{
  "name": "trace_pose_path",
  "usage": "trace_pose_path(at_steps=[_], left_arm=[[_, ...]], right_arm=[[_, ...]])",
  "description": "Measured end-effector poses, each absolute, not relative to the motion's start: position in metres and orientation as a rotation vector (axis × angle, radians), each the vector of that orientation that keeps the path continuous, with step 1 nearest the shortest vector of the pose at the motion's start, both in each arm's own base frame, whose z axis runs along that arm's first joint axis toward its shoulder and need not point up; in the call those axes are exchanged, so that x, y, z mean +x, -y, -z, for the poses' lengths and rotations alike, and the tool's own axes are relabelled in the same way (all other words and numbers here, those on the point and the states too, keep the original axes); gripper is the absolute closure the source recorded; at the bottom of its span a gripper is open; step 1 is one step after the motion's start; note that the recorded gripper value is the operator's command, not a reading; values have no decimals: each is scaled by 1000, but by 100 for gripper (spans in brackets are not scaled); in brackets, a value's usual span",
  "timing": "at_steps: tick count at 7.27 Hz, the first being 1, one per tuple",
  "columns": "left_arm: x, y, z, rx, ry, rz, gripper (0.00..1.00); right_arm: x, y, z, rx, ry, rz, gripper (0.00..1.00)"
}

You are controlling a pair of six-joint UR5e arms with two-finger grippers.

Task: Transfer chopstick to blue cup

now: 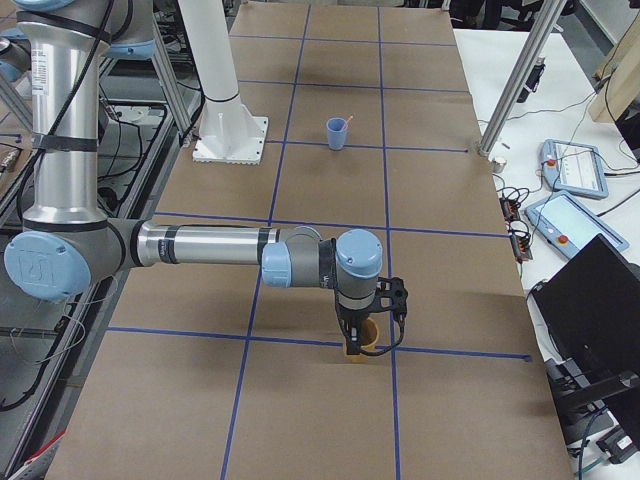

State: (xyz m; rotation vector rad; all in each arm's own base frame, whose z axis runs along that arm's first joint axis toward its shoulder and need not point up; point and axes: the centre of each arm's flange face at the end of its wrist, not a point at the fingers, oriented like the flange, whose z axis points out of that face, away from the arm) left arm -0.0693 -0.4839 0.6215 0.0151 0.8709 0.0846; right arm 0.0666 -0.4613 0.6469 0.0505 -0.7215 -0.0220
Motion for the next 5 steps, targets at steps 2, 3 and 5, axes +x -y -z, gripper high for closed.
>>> trace_pose_path(at_steps=[2, 3, 5], left_arm=[[-69, 484, -621, 16, -871, -85, 1], [-69, 484, -621, 16, -871, -85, 1], [-69, 484, -621, 16, -871, -86, 1]], right_arm=[[66, 461, -647, 52, 725, 24, 0], [66, 462, -645, 61, 727, 28, 0], [66, 463, -643, 100, 730, 42, 0]])
